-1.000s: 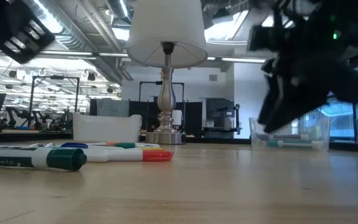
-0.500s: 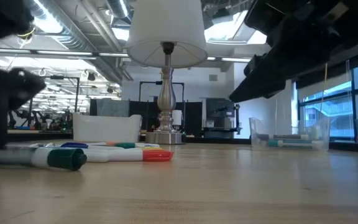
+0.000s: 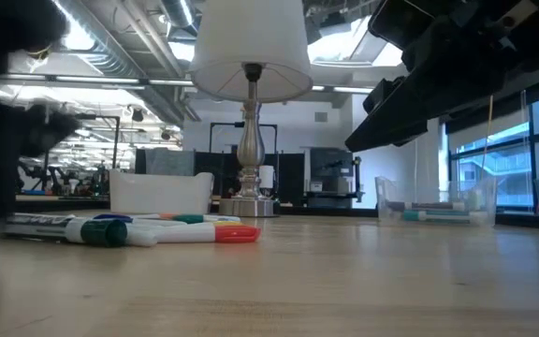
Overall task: Pick & Place Markers
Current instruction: Put the thick dark green dry erase marker into the transparent bin
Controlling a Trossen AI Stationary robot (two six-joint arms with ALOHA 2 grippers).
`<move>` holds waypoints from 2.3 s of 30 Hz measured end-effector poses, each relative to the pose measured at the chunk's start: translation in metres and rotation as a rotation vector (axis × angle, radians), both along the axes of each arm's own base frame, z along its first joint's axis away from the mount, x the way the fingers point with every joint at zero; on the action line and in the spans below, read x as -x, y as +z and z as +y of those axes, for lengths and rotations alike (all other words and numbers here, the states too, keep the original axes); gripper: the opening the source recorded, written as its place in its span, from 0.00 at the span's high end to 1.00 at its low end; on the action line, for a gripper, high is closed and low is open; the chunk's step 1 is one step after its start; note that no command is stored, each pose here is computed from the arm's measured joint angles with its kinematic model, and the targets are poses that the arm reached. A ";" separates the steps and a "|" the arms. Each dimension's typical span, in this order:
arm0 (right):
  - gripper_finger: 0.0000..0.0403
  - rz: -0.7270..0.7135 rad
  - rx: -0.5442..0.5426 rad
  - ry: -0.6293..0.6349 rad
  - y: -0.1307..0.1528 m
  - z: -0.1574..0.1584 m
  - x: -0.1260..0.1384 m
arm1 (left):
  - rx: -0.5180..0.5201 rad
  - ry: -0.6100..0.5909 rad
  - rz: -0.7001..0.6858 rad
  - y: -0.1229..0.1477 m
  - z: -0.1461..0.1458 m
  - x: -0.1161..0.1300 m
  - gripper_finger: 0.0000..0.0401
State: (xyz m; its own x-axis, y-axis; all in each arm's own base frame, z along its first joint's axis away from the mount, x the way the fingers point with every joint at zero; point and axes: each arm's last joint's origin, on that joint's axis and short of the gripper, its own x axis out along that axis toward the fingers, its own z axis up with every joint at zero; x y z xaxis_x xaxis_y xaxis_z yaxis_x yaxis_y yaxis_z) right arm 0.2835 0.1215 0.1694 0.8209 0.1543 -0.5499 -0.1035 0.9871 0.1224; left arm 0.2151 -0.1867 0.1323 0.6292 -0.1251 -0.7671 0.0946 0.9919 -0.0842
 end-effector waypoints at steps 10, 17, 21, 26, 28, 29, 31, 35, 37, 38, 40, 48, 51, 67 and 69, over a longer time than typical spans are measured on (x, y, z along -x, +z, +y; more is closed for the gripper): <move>0.49 -0.017 -0.012 -0.003 0.002 0.000 -0.001 | -0.289 0.049 0.051 0.023 0.008 0.002 0.64; 0.49 -0.021 0.014 0.014 0.002 0.000 -0.001 | -0.276 0.138 0.183 0.002 0.019 0.016 0.52; 0.49 -0.023 0.024 0.020 0.002 0.000 -0.001 | -0.246 0.206 0.201 -0.006 0.025 0.020 0.52; 0.49 -0.025 0.029 0.024 0.002 0.000 -0.001 | -0.215 0.192 0.202 -0.006 0.023 0.019 0.61; 0.49 -0.028 0.026 0.022 0.002 0.000 -0.001 | -0.203 0.155 0.196 -0.006 0.021 0.018 0.68; 0.49 -0.034 0.019 0.018 0.002 0.000 -0.002 | -0.193 0.135 0.192 -0.006 0.020 0.017 0.72; 0.49 -0.050 -0.006 0.009 0.004 0.001 -0.003 | -0.167 0.102 0.176 -0.005 0.017 0.014 0.79; 0.49 -0.109 -0.073 -0.014 0.010 0.002 -0.006 | -0.166 0.064 0.127 -0.003 0.017 0.008 0.86; 0.49 -0.165 -0.085 -0.020 0.012 0.003 -0.010 | -0.185 0.074 0.077 -0.002 0.019 0.002 0.86; 0.49 -0.206 -0.072 -0.034 0.013 0.004 -0.012 | -0.197 0.076 0.062 -0.001 0.020 0.000 0.86; 0.49 -0.277 -0.027 -0.066 0.012 0.004 -0.017 | -0.226 0.076 0.049 -0.001 0.025 -0.004 0.86; 0.49 -0.296 0.033 -0.139 -0.003 -0.001 -0.041 | -0.323 0.000 -0.015 0.004 0.041 -0.023 0.85; 0.49 -0.236 -0.030 -0.119 -0.011 -0.004 -0.051 | -0.347 -0.023 -0.043 0.006 0.045 -0.030 0.85; 0.49 -0.170 0.075 -0.143 -0.012 -0.001 -0.078 | -0.391 0.102 -0.216 0.017 0.049 -0.044 0.84; 0.49 -0.173 0.074 -0.143 -0.011 -0.001 -0.078 | -0.369 0.121 -0.218 0.017 0.048 -0.043 0.84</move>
State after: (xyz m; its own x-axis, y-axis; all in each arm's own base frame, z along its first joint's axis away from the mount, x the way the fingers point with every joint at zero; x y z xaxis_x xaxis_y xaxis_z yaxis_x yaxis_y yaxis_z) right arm 0.3618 0.1206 0.1579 0.9144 -0.0061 -0.4048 0.0253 0.9988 0.0420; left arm 0.2586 -0.1383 0.1491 0.7747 0.2165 -0.5941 -0.0473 0.9568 0.2869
